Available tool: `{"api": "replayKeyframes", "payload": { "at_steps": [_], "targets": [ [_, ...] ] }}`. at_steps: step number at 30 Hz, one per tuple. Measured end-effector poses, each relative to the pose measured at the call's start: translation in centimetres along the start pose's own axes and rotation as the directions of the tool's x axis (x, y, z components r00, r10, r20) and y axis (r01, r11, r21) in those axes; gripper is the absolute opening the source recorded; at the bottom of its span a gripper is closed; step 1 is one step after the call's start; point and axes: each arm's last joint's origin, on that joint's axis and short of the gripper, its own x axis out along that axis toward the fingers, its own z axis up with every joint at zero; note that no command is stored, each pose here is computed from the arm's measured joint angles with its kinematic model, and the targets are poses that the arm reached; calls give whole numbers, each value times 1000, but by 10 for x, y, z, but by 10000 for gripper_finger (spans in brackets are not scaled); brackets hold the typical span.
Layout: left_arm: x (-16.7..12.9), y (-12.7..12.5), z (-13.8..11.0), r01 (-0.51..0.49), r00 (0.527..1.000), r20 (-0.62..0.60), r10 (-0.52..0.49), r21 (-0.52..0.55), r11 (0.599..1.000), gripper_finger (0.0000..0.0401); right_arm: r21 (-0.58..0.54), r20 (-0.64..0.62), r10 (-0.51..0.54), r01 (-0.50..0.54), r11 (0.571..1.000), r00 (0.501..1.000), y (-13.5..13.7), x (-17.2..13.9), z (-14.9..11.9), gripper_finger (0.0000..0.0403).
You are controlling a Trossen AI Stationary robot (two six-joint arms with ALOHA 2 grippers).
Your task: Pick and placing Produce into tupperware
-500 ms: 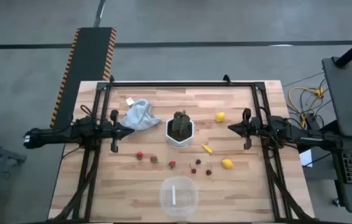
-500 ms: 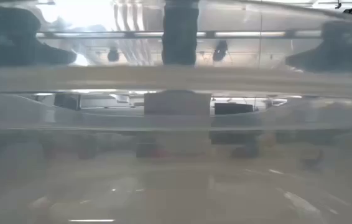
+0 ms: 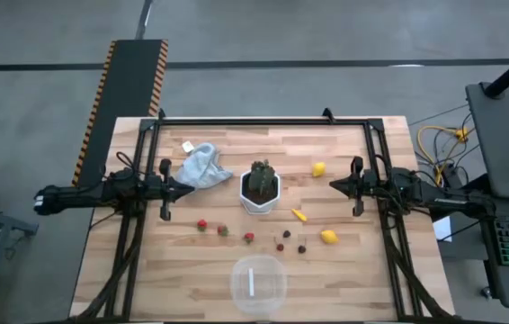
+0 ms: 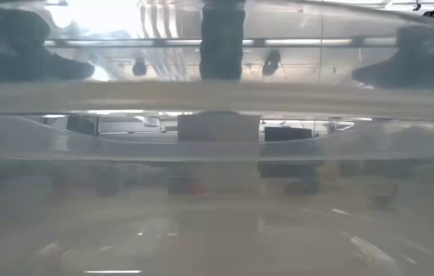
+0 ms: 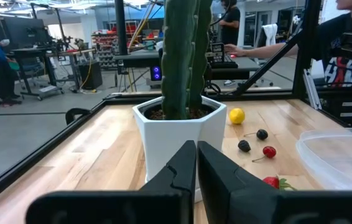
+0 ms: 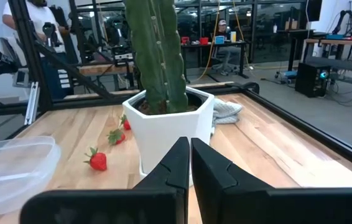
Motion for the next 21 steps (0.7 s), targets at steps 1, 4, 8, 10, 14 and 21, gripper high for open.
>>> {"api": "replayKeyframes", "payload": {
  "at_steps": [1,4,8,10,14,21],
  "targets": [
    [0,0,0,0,1000,0,0,0,1000,0,-4,0,0,0,1000,1000,0,0,0,9],
    [0,0,0,0,1000,1,0,0,1000,0,1,0,0,0,1000,1000,0,0,0,9],
    [0,0,0,0,1000,0,0,0,1000,0,-5,0,0,0,1000,1000,0,0,0,9],
    [0,0,0,0,1000,0,0,0,1000,0,-2,0,0,0,1000,1000,0,0,0,9],
    [0,0,0,0,1000,0,0,0,1000,0,-4,0,0,0,1000,1000,0,0,0,9],
    [0,0,0,0,1000,0,0,0,1000,0,-5,0,0,0,1000,1000,0,0,0,9]
  ]
}}
